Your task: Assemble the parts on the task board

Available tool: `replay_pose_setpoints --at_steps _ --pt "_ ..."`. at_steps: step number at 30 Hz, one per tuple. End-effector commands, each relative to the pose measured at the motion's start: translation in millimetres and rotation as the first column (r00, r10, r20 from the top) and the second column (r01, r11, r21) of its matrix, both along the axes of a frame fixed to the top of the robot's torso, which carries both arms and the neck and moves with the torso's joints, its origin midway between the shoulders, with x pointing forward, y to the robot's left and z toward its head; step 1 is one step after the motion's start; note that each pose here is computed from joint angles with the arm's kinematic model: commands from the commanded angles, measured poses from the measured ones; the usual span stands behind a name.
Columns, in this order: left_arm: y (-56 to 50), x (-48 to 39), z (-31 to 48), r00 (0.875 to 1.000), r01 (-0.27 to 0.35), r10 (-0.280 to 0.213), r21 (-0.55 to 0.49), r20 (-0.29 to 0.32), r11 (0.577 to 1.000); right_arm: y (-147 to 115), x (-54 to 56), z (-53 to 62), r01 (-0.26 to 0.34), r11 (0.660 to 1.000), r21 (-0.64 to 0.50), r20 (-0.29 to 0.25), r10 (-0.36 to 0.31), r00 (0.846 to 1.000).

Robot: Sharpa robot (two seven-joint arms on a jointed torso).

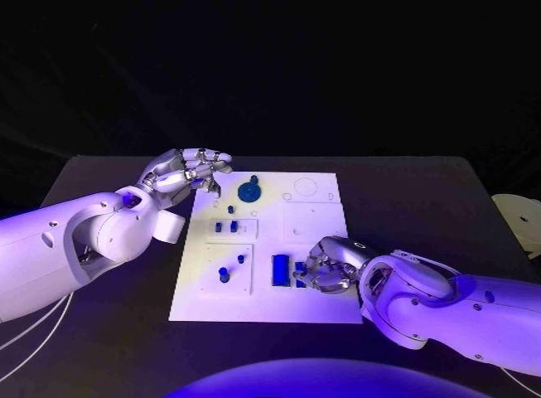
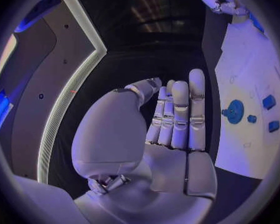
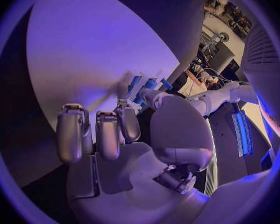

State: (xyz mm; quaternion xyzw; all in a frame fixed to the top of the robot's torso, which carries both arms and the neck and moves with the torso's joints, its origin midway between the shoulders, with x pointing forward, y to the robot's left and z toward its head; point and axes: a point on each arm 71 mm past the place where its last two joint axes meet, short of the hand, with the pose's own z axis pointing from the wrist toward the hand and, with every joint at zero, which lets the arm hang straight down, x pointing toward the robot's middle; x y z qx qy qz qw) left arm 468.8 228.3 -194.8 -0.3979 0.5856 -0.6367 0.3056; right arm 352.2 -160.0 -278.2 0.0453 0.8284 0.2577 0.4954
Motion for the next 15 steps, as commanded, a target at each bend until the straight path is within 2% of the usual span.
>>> replay_pose_setpoints --at_steps 1,15 --pt "-2.2 -0.9 0.8 1.0 0.019 -0.019 -0.008 0.003 1.0 3.4 -2.1 0.6 -0.024 1.0 0.009 0.001 0.024 1.0" --pt "-2.1 -0.7 0.6 1.0 0.02 -0.02 -0.007 0.002 1.0 -2.2 -2.1 1.6 -0.025 1.0 0.009 0.014 0.025 1.0"
